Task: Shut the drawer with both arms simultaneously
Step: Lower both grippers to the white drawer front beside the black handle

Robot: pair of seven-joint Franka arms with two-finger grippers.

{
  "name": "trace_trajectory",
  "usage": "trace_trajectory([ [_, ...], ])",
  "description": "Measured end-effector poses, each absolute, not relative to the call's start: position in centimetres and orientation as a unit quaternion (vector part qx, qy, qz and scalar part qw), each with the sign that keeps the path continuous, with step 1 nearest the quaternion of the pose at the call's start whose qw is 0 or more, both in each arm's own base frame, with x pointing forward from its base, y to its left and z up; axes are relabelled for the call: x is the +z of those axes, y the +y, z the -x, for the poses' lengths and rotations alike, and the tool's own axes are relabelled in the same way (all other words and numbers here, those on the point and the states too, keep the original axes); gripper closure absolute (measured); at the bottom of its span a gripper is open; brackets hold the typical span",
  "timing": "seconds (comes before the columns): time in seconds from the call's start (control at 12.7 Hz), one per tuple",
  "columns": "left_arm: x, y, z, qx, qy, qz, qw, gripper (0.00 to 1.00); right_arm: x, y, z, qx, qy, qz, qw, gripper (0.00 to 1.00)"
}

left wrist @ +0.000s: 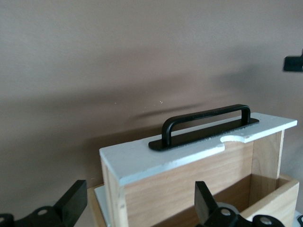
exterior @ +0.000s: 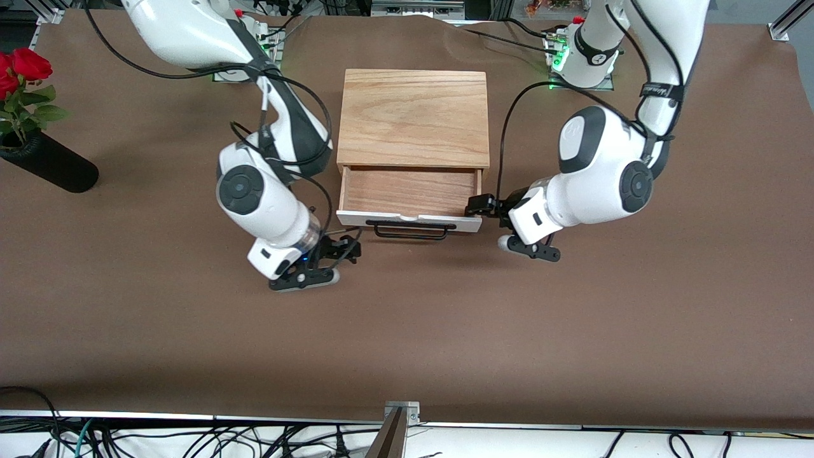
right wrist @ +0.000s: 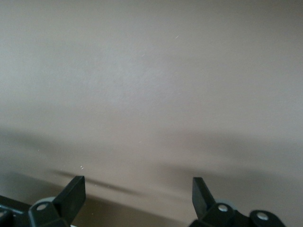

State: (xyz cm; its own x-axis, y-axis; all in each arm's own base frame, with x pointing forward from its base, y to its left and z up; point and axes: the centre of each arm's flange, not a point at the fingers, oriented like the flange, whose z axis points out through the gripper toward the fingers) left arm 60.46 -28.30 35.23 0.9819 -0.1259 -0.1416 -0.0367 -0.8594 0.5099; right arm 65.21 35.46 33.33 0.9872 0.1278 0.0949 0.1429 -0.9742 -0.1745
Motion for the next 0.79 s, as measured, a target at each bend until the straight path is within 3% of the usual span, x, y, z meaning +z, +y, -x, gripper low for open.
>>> trace_trajectory([
  [0.24,33.7,-28.8,-60.7,-0.099,-0.003,-0.946,0.308,0.00,32.1,36.1,-64.9,-0.031,-0.069,0.993,0.092,0.00],
  [0.79,29.8,-30.0,-61.1,-0.077,0.002,-0.951,0.301,0.00,31.8,37.2,-63.0,0.059,-0.050,0.989,0.124,0.00],
])
